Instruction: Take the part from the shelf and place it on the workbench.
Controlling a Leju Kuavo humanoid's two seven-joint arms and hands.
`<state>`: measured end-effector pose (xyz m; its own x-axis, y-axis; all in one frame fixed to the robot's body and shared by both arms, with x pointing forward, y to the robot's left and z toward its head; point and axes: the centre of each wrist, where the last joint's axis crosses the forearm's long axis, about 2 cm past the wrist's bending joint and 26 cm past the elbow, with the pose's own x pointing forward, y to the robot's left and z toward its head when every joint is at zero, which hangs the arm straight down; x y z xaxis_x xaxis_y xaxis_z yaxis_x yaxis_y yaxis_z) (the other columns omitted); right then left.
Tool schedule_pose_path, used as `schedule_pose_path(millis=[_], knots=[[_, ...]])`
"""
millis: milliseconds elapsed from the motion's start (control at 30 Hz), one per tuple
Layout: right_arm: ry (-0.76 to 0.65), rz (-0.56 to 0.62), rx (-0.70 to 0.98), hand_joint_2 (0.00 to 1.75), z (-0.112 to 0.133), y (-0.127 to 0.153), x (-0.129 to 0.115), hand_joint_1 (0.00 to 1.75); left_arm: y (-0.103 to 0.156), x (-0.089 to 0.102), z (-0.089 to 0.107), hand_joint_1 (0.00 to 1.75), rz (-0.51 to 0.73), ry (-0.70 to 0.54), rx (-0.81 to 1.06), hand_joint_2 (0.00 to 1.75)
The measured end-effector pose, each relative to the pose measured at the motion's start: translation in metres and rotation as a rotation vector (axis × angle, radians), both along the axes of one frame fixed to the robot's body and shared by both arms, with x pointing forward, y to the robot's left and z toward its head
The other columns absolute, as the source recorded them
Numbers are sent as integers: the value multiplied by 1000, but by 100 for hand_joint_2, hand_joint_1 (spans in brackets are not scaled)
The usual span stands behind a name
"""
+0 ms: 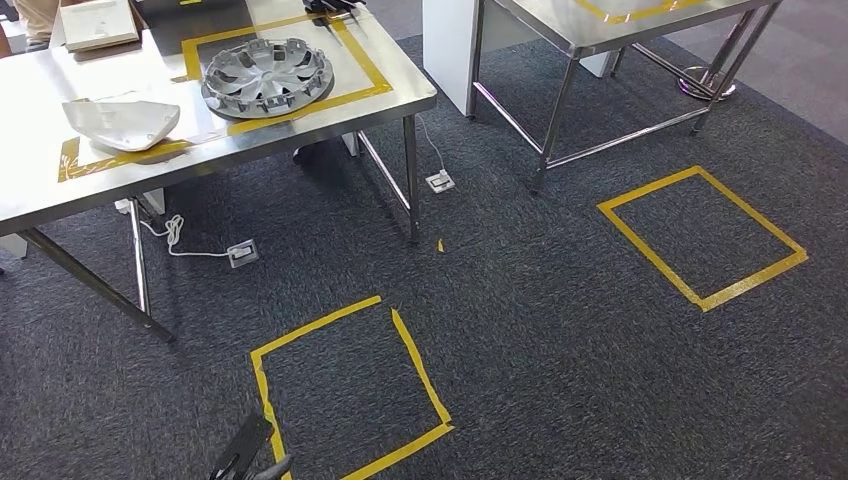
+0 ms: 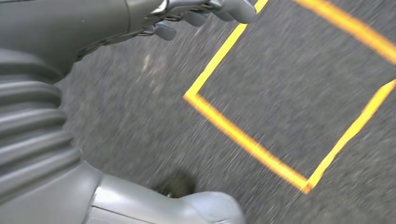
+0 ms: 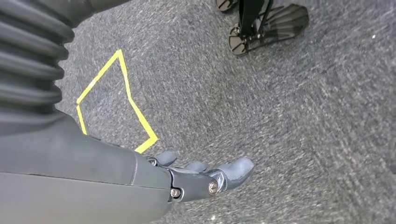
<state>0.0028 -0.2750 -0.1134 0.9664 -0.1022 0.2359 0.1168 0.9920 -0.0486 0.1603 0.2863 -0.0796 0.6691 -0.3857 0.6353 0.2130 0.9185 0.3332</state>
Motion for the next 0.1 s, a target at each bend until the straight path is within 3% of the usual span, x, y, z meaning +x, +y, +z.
schedule_pose_path(millis=[100], knots=[[2,10,5,0,0,-2,-1,0,1,-21,-7,0,35,73,-36,0]])
